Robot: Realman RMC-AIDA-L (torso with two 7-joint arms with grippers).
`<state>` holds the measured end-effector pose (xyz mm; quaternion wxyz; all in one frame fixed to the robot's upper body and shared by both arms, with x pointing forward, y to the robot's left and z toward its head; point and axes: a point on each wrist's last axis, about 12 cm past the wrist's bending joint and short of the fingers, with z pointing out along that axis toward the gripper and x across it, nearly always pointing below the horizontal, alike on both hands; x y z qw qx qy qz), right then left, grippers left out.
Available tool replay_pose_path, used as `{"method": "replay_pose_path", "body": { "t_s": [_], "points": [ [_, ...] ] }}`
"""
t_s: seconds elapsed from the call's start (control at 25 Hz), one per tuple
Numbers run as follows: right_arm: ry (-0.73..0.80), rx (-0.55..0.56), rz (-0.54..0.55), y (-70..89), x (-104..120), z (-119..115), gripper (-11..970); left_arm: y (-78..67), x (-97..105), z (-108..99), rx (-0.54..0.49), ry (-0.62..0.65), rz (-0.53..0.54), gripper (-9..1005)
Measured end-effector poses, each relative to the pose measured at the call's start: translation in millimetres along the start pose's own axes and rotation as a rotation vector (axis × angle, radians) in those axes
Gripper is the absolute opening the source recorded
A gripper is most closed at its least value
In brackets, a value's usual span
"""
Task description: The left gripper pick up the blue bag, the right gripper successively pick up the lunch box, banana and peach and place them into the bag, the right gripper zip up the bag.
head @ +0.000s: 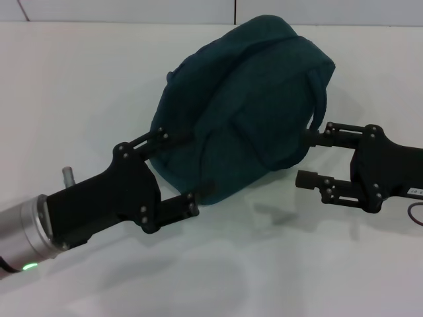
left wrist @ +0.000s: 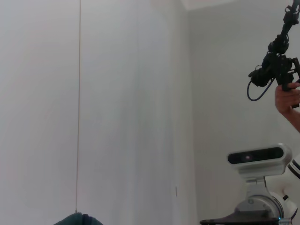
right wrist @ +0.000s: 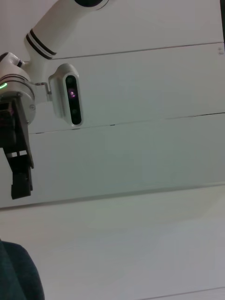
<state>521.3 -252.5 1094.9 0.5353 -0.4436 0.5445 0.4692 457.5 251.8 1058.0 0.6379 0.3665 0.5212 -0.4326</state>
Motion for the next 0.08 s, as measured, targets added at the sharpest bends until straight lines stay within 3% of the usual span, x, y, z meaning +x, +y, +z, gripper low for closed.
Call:
{"method": "replay_pose_path", "body": {
  "t_s": [0.08],
  "points": [
    [0.0, 0.002, 0.002, 0.6, 0.6, -0.4, 648, -1.0, 0.6, -0.1, 0.0, 0.0, -0.003, 752]
  ]
}}
